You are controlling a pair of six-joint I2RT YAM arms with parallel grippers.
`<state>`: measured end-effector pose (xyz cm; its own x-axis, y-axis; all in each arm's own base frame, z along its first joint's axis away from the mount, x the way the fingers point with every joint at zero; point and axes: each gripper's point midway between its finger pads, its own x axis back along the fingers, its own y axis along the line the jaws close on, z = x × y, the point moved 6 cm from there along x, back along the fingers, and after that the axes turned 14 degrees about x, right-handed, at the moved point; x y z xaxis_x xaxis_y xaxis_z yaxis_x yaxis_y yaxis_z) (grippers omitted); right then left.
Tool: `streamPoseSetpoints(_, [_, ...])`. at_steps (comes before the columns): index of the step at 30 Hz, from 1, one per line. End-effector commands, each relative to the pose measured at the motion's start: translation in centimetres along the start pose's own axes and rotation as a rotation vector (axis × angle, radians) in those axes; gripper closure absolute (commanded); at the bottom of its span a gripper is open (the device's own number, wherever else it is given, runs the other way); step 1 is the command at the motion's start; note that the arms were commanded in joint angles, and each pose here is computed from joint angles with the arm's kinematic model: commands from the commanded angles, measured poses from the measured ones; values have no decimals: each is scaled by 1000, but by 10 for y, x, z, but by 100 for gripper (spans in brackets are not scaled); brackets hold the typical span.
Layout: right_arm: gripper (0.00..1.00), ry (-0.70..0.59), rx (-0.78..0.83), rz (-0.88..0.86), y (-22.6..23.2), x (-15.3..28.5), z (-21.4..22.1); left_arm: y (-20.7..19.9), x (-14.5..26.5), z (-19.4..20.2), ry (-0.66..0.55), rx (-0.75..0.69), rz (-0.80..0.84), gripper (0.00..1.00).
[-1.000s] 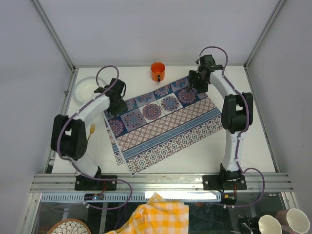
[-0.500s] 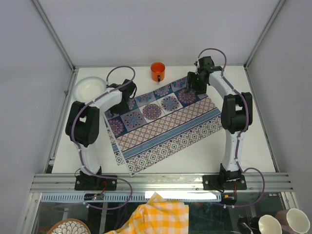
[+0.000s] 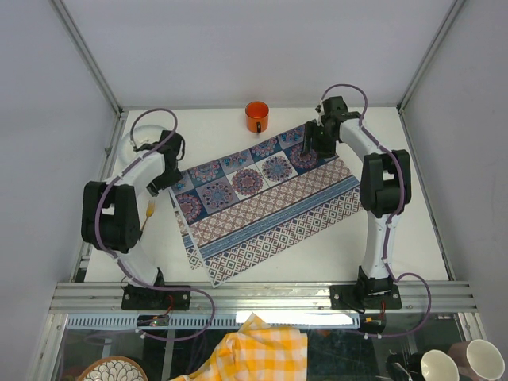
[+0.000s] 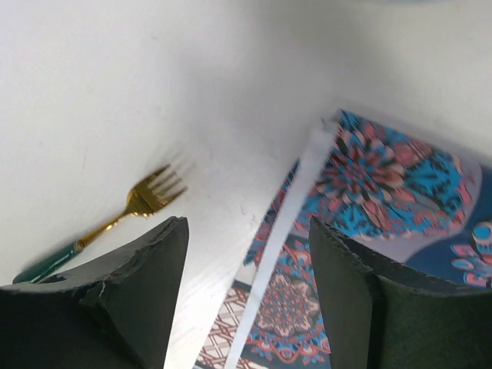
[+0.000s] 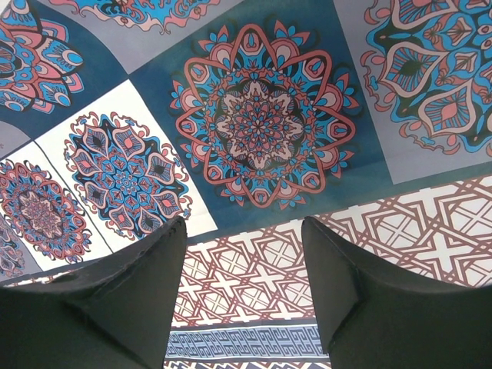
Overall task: Set the dinner table for one person
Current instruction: Adjust the napkin at the center of the board.
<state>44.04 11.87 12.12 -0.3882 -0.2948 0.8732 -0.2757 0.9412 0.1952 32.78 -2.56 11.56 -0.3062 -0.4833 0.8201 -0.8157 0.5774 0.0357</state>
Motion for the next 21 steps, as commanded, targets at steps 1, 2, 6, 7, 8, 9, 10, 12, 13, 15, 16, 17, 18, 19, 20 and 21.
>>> streamPoseSetpoints(1, [35,-118,17,-20,8,33,-21,-12,12,-23,-2,88,240,35])
streamPoseSetpoints(2, [36,-114,17,-18,8,32,-20,-14,14,-23,5,83,276,35])
streamPoseSetpoints(6, [36,-112,15,-23,9,32,-19,-24,22,-22,31,71,393,35])
streamPoseSetpoints(7, [36,-113,13,-24,9,32,-19,-28,24,-20,52,68,431,36])
streamPoseSetpoints(8, [36,-112,15,-23,9,33,-18,-31,25,-18,74,62,477,36])
streamPoseSetpoints(9, [36,-111,13,-21,8,33,-18,-33,26,-17,87,64,503,36])
streamPoseSetpoints(10, [36,-112,14,-18,8,33,-18,-34,27,-16,97,66,523,36])
streamPoseSetpoints(12, [36,-114,14,-12,8,35,-18,-35,28,-13,113,72,544,37])
streamPoseSetpoints(13, [36,-115,15,-9,8,35,-18,-36,28,-13,118,75,546,37])
streamPoseSetpoints(15, [36,-116,16,-11,8,35,-18,-35,27,-12,126,79,539,37])
streamPoseSetpoints(16, [36,-117,16,-12,8,35,-18,-34,27,-13,125,79,529,37])
streamPoseSetpoints(17, [36,-113,14,-11,8,35,-17,-31,25,-14,124,83,510,38])
streamPoseSetpoints(18, [36,-114,14,-11,8,35,-18,-30,24,-15,118,85,495,38])
streamPoseSetpoints(19, [36,-112,13,-12,8,34,-17,-28,24,-16,113,84,485,38])
streamPoseSetpoints(20, [36,-110,14,-13,8,34,-17,-26,24,-17,105,86,469,38])
streamPoseSetpoints(21, [36,-109,13,-12,8,34,-16,-24,23,-18,100,89,454,38])
